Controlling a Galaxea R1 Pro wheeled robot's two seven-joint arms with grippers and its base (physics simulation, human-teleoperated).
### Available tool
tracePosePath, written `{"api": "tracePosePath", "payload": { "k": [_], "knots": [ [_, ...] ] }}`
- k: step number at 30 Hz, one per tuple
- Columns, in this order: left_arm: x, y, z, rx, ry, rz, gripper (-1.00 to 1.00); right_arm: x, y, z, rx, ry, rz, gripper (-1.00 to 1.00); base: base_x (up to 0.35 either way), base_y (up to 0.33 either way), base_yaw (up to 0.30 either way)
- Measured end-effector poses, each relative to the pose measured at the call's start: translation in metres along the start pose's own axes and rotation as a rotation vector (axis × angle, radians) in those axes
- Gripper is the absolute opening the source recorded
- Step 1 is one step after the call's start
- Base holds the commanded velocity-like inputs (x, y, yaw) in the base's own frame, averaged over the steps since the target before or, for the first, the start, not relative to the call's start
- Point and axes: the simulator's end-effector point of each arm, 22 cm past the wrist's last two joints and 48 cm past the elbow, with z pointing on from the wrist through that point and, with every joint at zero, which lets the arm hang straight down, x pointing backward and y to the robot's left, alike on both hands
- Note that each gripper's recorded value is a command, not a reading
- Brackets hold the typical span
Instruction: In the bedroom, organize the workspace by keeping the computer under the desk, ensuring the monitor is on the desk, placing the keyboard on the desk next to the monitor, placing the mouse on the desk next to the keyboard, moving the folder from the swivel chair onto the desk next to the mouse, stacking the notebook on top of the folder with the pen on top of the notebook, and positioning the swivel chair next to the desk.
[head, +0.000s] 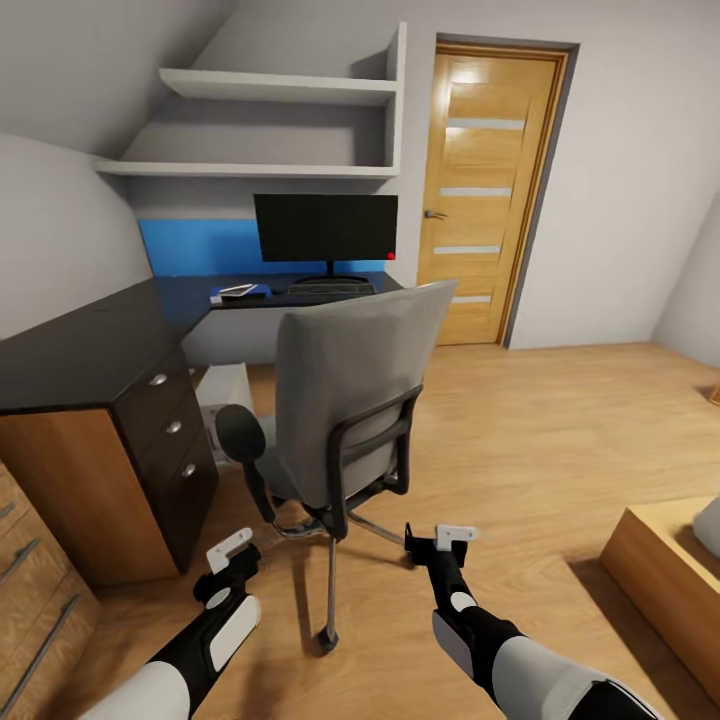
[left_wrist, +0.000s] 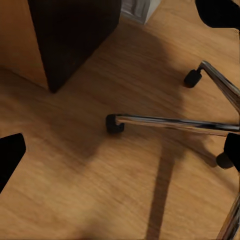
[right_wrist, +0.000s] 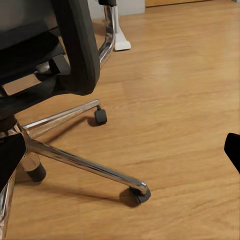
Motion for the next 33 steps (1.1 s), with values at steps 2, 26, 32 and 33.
{"api": "tracePosePath", "payload": {
  "k": [2,26,32,33],
  "knots": [
    [-0.002,0.005,0.002,-0.007,-0.001,-0.005,1.00,0.000,0.000,0.000,0.000,0.001,0.001,1.00,0.000,0.000,0.194],
    [-0.002,0.015,0.007,-0.031,0.007,-0.033,1.00,0.005,0.009,0.000,-0.005,0.012,0.012,1.00,0.000,0.000,0.219],
    [-0.001,0.016,0.007,-0.033,0.009,-0.032,1.00,0.007,0.008,0.000,-0.004,0.016,0.013,1.00,0.000,0.000,0.229],
    [0.000,0.017,0.008,-0.034,0.010,-0.032,1.00,0.008,0.007,0.000,0.000,0.016,0.016,1.00,0.000,0.000,0.230]
  ]
}}
